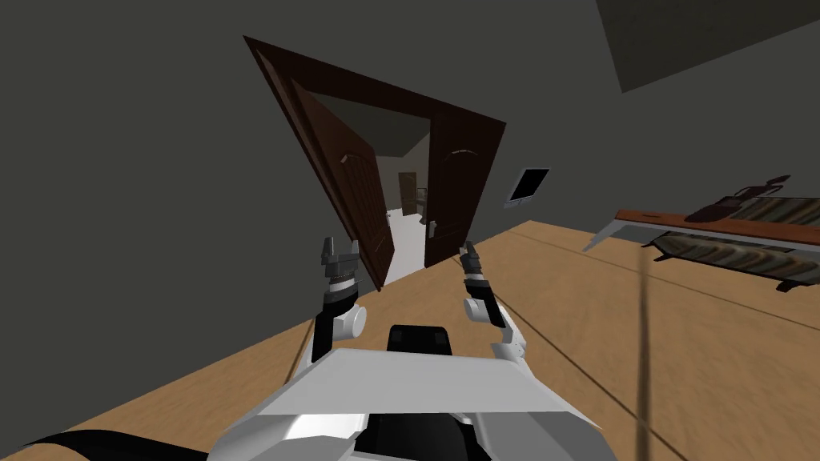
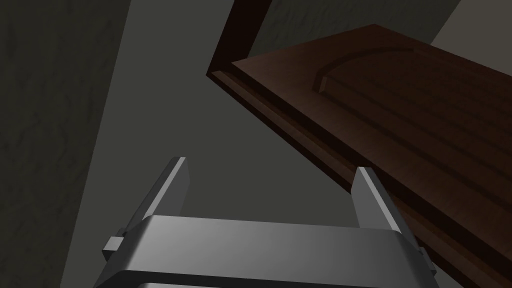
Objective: Push the door open
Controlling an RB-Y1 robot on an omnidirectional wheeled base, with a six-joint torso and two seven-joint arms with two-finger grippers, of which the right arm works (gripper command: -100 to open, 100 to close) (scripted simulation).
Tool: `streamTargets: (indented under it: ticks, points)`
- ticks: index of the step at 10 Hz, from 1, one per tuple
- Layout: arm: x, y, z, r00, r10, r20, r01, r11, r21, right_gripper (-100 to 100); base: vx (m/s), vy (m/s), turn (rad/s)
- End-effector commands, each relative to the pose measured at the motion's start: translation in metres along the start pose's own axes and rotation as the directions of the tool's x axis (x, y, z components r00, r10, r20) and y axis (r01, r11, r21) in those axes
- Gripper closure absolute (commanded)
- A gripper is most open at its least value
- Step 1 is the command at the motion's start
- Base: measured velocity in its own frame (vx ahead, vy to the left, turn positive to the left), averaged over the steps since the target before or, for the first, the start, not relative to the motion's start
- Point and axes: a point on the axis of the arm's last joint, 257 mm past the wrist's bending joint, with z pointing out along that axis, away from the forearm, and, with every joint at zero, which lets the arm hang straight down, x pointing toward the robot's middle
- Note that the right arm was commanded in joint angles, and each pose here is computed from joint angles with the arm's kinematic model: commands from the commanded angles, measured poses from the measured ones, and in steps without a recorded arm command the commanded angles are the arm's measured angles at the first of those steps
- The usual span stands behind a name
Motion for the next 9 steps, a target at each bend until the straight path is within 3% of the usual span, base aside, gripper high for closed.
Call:
streamTargets:
  ticks: [1, 9]
  points:
    - [-0.002, -0.015, 0.0033, 1.000, 0.003, -0.006, -0.003, 1.000, 0.021, -100, 0.056, -0.073, 0.168]
    - [-0.010, -0.070, 0.0091, 1.000, 0.014, -0.017, -0.012, 0.994, 0.112, -100, 0.045, -0.079, 0.137]
